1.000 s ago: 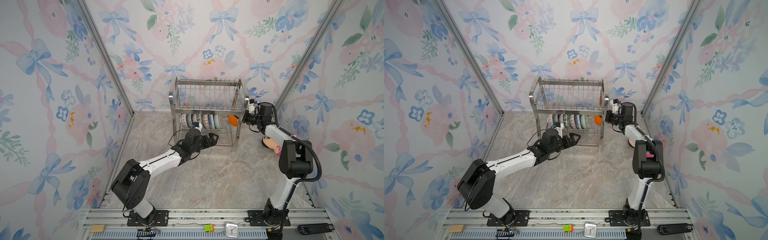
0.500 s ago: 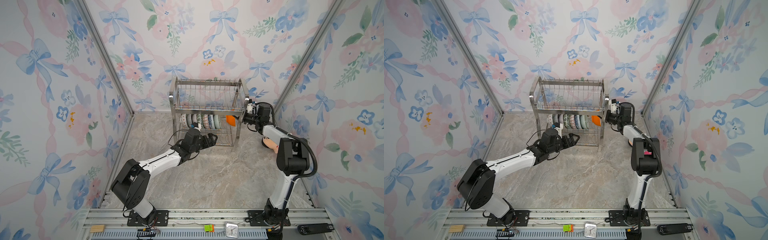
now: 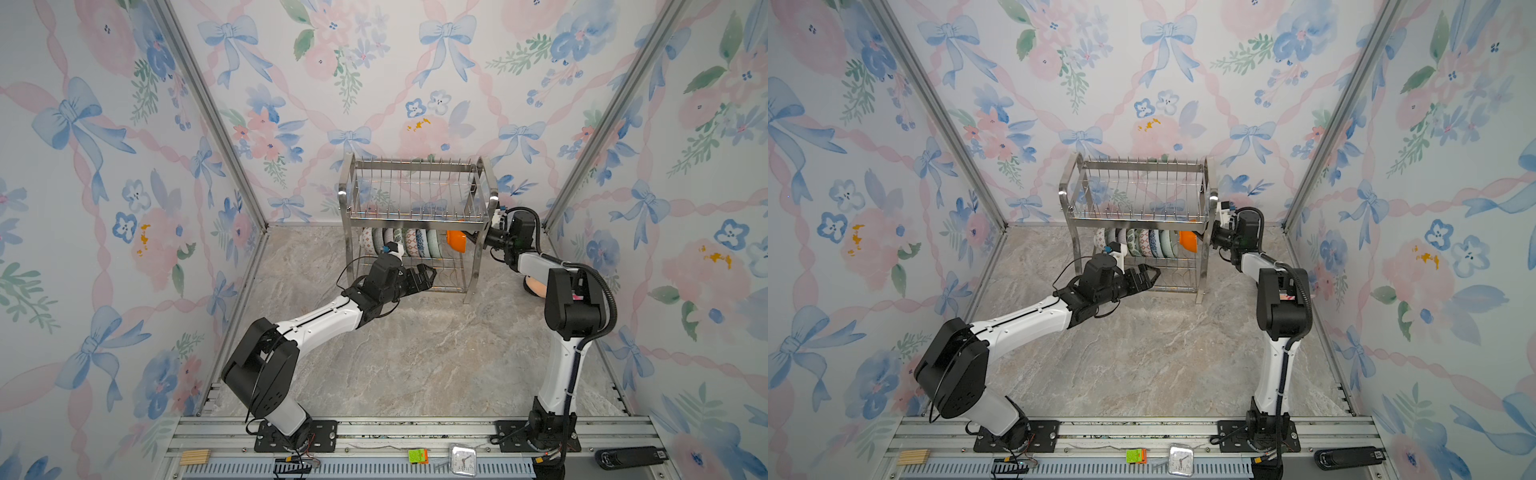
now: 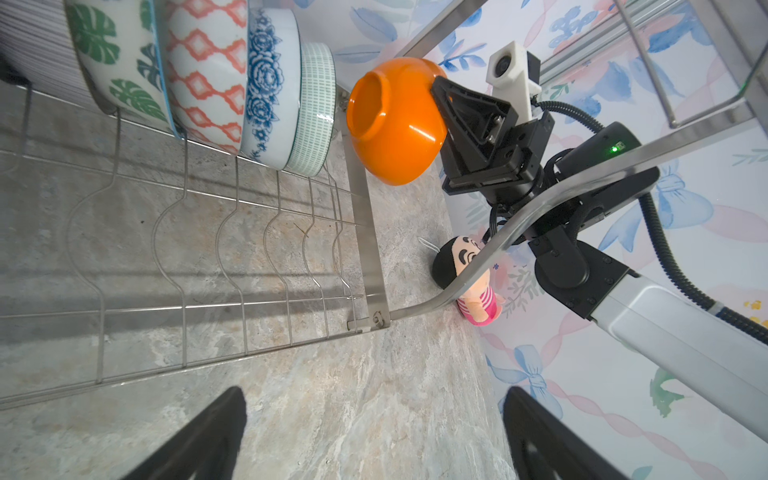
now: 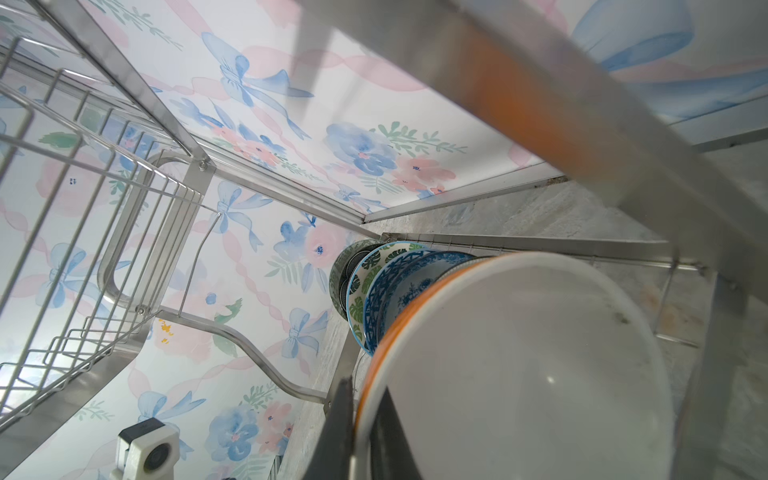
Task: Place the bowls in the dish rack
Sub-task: 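Lower the bowl upright into the rack row end with the right gripper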
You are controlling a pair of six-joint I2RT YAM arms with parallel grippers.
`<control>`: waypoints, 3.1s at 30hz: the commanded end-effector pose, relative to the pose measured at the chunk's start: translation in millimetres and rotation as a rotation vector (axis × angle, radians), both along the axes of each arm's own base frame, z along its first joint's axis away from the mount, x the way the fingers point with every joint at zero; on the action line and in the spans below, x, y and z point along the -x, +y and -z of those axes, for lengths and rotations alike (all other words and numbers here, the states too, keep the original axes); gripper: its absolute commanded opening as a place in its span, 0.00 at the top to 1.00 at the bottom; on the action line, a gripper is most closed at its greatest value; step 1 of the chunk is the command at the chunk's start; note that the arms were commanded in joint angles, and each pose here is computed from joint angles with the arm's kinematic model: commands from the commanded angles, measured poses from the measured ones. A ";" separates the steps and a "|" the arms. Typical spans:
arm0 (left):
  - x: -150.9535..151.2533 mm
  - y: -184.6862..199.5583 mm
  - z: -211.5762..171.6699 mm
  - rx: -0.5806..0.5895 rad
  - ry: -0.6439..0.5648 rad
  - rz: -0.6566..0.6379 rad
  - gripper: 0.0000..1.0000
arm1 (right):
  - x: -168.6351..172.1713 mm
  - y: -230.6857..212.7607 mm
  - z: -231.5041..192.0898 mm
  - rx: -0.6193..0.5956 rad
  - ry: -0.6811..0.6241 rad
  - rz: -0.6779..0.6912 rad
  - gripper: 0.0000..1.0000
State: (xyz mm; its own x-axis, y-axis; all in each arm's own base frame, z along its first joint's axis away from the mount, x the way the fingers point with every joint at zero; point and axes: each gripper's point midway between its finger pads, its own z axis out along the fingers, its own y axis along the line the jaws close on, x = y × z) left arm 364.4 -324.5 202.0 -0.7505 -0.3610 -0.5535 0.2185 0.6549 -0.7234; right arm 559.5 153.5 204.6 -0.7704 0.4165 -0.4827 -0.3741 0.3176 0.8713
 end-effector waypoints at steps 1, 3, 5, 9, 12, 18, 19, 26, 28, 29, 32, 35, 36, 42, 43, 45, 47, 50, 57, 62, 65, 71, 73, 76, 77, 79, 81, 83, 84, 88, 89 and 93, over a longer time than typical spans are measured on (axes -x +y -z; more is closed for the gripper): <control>-5.4 3.6 -0.2 -0.025 -0.010 -0.006 0.02 | -3.6 3.4 -27.4 -0.042 -0.086 -0.035 1.00; -5.1 3.9 0.9 -0.029 -0.011 -0.007 0.02 | -5.3 6.3 -23.9 -0.062 -0.078 -0.039 1.00; -4.9 4.0 1.0 -0.029 -0.010 -0.007 0.02 | -6.0 11.4 -22.9 -0.080 -0.078 -0.050 1.00; -3.0 4.7 1.5 -0.028 -0.008 -0.007 0.02 | -6.5 18.4 -18.5 -0.107 -0.074 -0.063 1.00; -1.3 6.7 1.5 -0.030 -0.009 -0.009 0.02 | -8.7 19.7 -15.9 -0.125 -0.067 -0.064 1.00; 2.4 11.4 3.7 -0.034 -0.007 -0.017 0.02 | -13.5 19.7 -10.1 -0.148 -0.053 -0.065 1.00; 2.6 11.6 3.9 -0.033 -0.007 -0.018 0.02 | -13.7 20.6 -8.5 -0.152 -0.047 -0.065 1.00; 3.2 10.2 5.7 -0.028 -0.003 -0.014 0.02 | -14.4 28.9 -0.1 -0.192 -0.019 -0.067 1.00; 3.7 8.4 5.2 -0.026 -0.003 -0.009 0.02 | -16.9 28.9 1.2 -0.204 -0.009 -0.057 1.00; 3.4 8.9 5.6 -0.027 -0.003 -0.010 0.02 | -18.4 29.1 3.5 -0.207 -0.003 -0.052 1.00; 4.2 9.0 5.1 -0.027 -0.005 -0.009 0.02 | -22.3 27.2 7.9 -0.218 0.015 -0.029 1.00; 5.1 10.5 5.1 -0.031 -0.007 -0.011 0.02 | -25.6 26.3 13.8 -0.226 0.035 -0.007 1.00; 4.8 11.5 5.4 -0.032 -0.008 -0.015 0.02 | -27.1 25.2 18.1 -0.226 0.050 0.006 1.00; 6.1 13.2 5.0 -0.035 -0.010 -0.015 0.02 | -28.7 24.6 26.5 -0.238 0.076 0.034 1.00; 6.5 13.2 5.0 -0.035 -0.010 -0.015 0.02 | -29.0 25.6 29.5 -0.236 0.088 0.038 1.00; 6.6 13.3 5.6 -0.035 -0.009 -0.014 0.02 | -30.2 24.8 35.6 -0.230 0.112 0.050 1.00; 6.8 13.5 5.3 -0.034 -0.008 -0.013 0.02 | -30.5 24.5 40.0 -0.222 0.128 0.063 1.00; 7.0 13.9 5.4 -0.035 -0.008 -0.014 0.02 | -30.5 22.9 46.9 -0.197 0.149 0.088 1.00; 7.2 14.2 2.2 -0.032 -0.012 -0.014 0.02 | -32.8 17.7 65.9 -0.140 0.199 0.123 1.00; 8.4 15.3 1.6 -0.037 -0.014 -0.014 0.02 | -34.1 12.0 81.0 -0.109 0.236 0.148 1.00; 8.9 15.5 0.6 -0.036 -0.014 -0.013 0.02 | -32.8 11.0 87.2 -0.076 0.248 0.151 1.00; 8.3 15.6 0.0 -0.036 -0.015 -0.014 0.02 | -26.1 8.2 92.6 -0.007 0.254 0.163 1.00; 8.2 15.7 0.8 -0.039 -0.014 -0.014 0.02 | -24.4 8.5 92.3 0.012 0.253 0.158 1.00; 8.1 14.8 0.5 -0.036 -0.013 -0.012 0.02 | -21.7 8.5 91.0 0.046 0.251 0.150 0.99; 8.9 14.3 1.0 -0.036 -0.012 -0.011 0.02 | -21.0 8.4 90.9 0.058 0.250 0.147 0.99; 8.6 14.2 0.6 -0.033 -0.012 -0.011 0.02 | -20.2 9.5 90.5 0.075 0.251 0.140 0.97; 9.0 13.6 0.0 -0.032 -0.013 -0.010 0.02 | -19.2 11.7 92.2 0.092 0.260 0.131 0.96; 9.2 13.9 0.2 -0.033 -0.012 -0.010 0.02 | -17.7 15.4 91.9 0.109 0.258 0.119 0.93; 9.3 14.0 0.3 -0.034 -0.012 -0.011 0.02 | -17.0 17.8 92.1 0.116 0.258 0.113 0.92; 9.5 15.1 -2.2 -0.034 -0.017 -0.013 0.02 | -15.2 23.7 89.8 0.126 0.251 0.098 0.89; 9.5 15.4 -2.3 -0.036 -0.017 -0.014 0.02 | -15.4 23.8 88.4 0.125 0.249 0.098 0.88; 10.1 16.9 -3.1 -0.040 -0.020 -0.017 0.02 | -15.0 23.5 83.8 0.122 0.244 0.098 0.84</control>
State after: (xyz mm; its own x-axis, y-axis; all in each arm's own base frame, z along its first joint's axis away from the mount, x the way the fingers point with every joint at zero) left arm 355.9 -315.0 195.8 -0.7557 -0.3523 -0.5520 0.2030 0.6754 -0.7089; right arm 579.9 183.6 148.8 -0.8000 0.4333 -0.4150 -0.2386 0.4049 0.8827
